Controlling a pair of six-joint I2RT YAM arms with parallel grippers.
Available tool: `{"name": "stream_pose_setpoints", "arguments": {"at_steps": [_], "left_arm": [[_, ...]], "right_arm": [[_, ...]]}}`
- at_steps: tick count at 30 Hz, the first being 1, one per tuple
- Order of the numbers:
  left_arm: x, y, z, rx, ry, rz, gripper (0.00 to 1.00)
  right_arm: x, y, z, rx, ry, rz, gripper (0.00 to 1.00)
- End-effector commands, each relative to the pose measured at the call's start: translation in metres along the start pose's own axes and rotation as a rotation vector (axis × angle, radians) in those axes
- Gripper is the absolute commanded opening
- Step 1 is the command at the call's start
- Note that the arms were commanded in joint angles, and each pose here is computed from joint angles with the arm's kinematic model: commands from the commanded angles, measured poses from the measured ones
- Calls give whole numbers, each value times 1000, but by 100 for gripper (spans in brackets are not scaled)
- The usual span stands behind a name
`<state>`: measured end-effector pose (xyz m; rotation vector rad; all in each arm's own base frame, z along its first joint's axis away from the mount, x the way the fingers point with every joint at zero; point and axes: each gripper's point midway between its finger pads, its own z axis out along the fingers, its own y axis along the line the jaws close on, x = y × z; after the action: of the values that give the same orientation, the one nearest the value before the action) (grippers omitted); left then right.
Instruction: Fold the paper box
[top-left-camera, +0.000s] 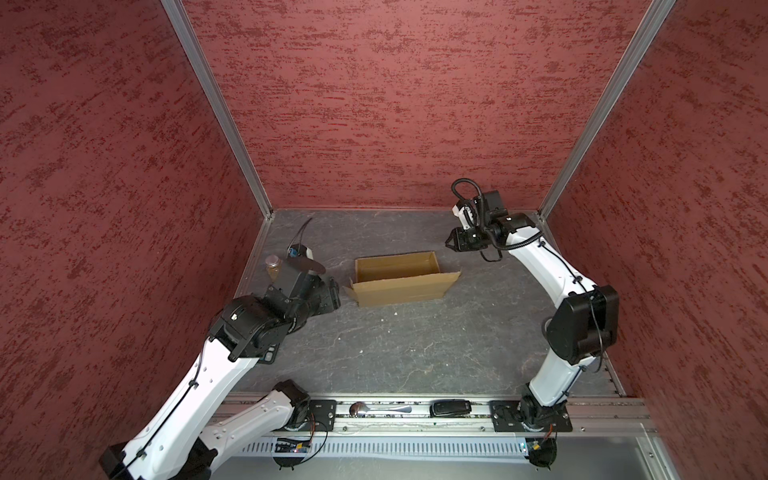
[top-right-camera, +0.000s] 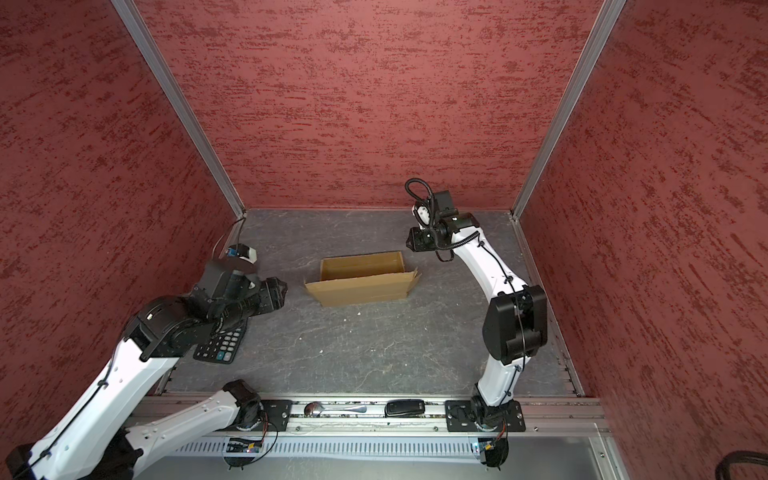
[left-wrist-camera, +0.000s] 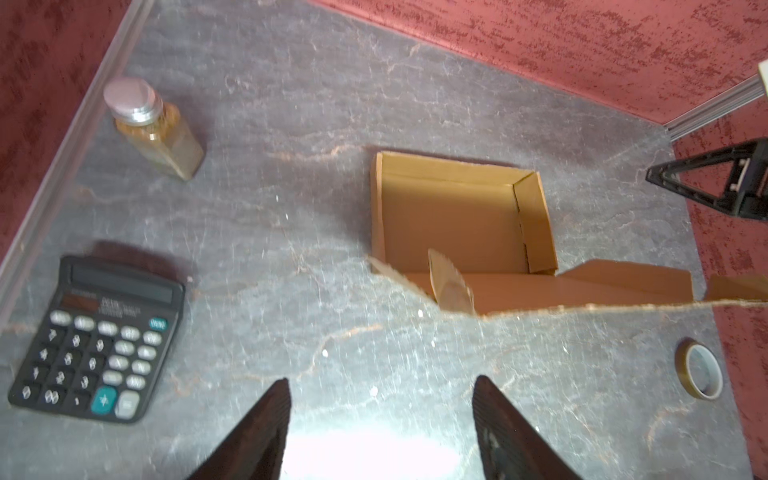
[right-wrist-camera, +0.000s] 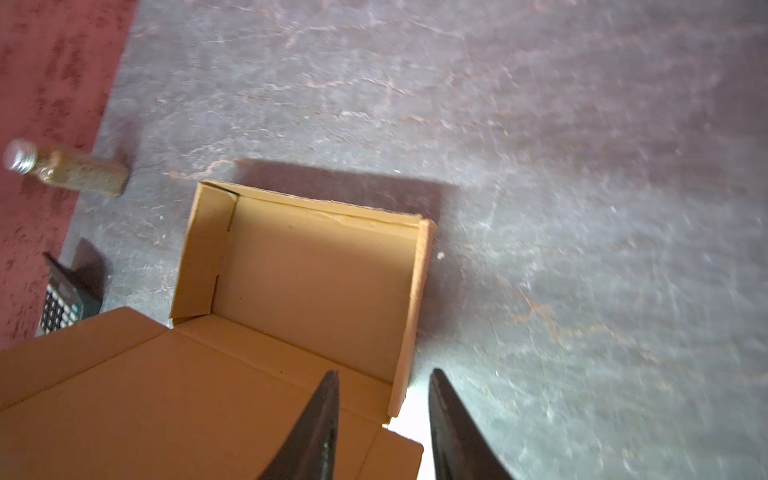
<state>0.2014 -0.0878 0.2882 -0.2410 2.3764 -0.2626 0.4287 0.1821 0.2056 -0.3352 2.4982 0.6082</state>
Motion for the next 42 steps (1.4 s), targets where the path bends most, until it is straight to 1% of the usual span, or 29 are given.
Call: {"name": "stream_pose_setpoints", "arguments": {"at_steps": [1,4,7,11,15,19,22,26,36,42], "left_arm": [[28,21,4,-119,47,-43,65],[51,14,15,-124,83,-42,58],[71,9,25,-142,93,-51,52],[87,-6,38,-132,71,-67,47],[90,-21,56,-118,39,-75,43],[85,-33,72,-101,17,-65,42],[81,-46,86,-24,18,-83,43],[76,-52,106,41,30,-121,43],[71,-67,139,84,56,-124,45],[62,-71,150,91,53,-125,46]], "right_arm": [[-16,19,-6,-104,-90,-98,28],[-8,21,0,-131,-74,-134,21],[-1,22,6,-155,-62,-169,18],[3,30,10,-217,-74,-182,18],[7,32,14,-248,-64,-175,17],[15,34,14,-262,-60,-176,16],[20,35,13,-271,-54,-175,16],[26,37,13,-287,-41,-168,16],[38,36,15,-288,-10,-157,16],[46,40,16,-292,6,-163,16]]}}
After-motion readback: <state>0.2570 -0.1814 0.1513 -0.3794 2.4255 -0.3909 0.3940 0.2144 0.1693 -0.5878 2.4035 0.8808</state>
